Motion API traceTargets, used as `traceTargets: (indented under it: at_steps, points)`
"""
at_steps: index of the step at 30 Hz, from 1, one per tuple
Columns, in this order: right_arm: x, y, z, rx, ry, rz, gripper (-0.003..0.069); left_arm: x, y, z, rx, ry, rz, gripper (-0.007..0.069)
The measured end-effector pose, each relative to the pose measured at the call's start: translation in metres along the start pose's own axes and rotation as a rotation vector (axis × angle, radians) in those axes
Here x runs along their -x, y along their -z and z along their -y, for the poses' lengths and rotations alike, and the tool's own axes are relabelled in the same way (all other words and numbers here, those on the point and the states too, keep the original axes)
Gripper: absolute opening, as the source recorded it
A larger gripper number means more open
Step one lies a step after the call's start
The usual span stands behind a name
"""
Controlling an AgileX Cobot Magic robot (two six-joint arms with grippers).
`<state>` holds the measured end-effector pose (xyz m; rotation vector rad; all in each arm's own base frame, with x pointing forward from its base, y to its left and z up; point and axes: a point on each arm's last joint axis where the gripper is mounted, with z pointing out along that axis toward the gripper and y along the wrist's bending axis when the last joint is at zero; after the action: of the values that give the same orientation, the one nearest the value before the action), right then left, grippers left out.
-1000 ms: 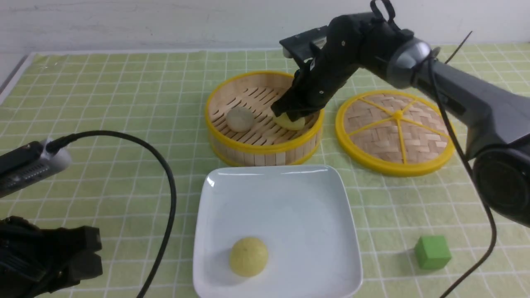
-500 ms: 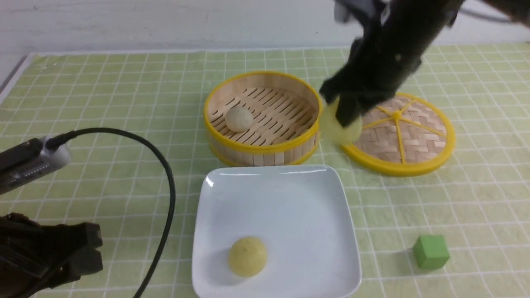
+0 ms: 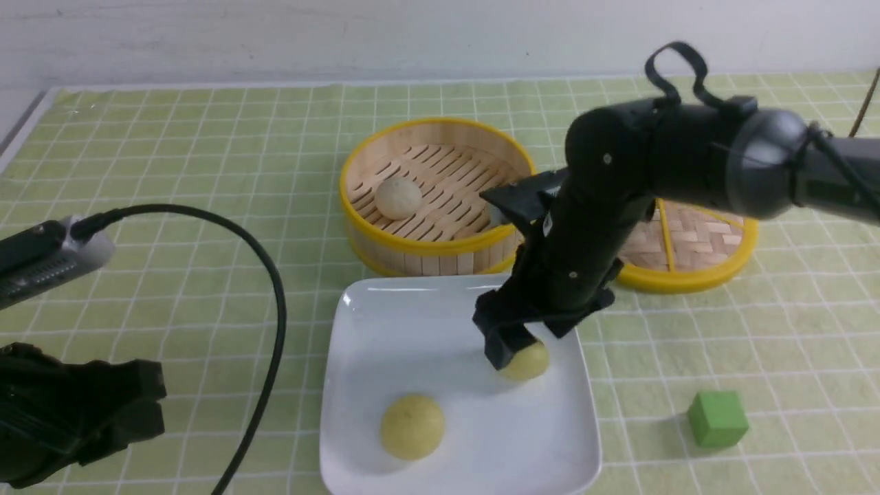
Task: Put the steamed buns into the plate on the green tablecloth.
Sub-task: 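Reach into the bamboo steamer and grasp a bun with the left gripper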
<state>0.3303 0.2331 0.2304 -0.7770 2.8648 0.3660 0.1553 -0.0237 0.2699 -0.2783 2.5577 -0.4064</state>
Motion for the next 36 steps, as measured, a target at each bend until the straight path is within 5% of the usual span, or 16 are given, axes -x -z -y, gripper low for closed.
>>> traceTargets:
  at_steps: [5, 8, 9, 11, 12, 14, 18, 23, 31, 36]
  points:
    - [-0.001, 0.072, 0.001, -0.08, 0.057, 0.073, 0.0611, 0.007, -0.004, 0.001, -0.002, 0.007, 0.027, 0.021]
    - [-0.022, 0.124, -0.001, -0.13, 0.065, 0.173, 0.0404, 0.024, -0.014, 0.005, -0.002, 0.018, -0.022, 0.0125]
    - [-0.022, 0.123, 0.0, -0.131, 0.065, 0.167, 0.0404, 0.025, -0.014, 0.006, -0.001, 0.014, -0.029, 0.0111]
    - [-0.046, 0.137, -0.002, -0.135, 0.061, 0.173, 0.0202, 0.043, -0.024, 0.011, -0.004, -0.025, -0.101, 0.0028]
    - [-0.05, 0.14, -0.002, -0.135, 0.062, 0.178, 0.0186, 0.045, -0.025, 0.012, -0.005, -0.023, -0.102, 0.0024]
    - [-0.086, 0.142, 0.0, -0.146, 0.059, 0.141, 0.0002, 0.069, -0.038, 0.022, -0.052, -0.08, -0.189, 0.0002]
    - [-0.125, 0.136, 0.004, -0.162, 0.053, 0.091, -0.0015, 0.095, -0.052, 0.036, -0.138, -0.122, -0.24, 0.0003]
    - [-0.177, 0.116, 0.01, -0.171, 0.053, 0.082, -0.0015, 0.139, -0.083, 0.064, -0.202, -0.098, -0.214, 0.0102]
    - [-0.199, 0.097, 0.016, -0.183, 0.06, 0.124, -0.0015, 0.186, -0.151, 0.151, -0.17, -0.282, -0.141, 0.0388]
    - [-0.197, 0.097, 0.016, -0.182, 0.063, 0.153, -0.0012, 0.203, -0.191, 0.18, -0.094, -0.449, -0.095, 0.042]
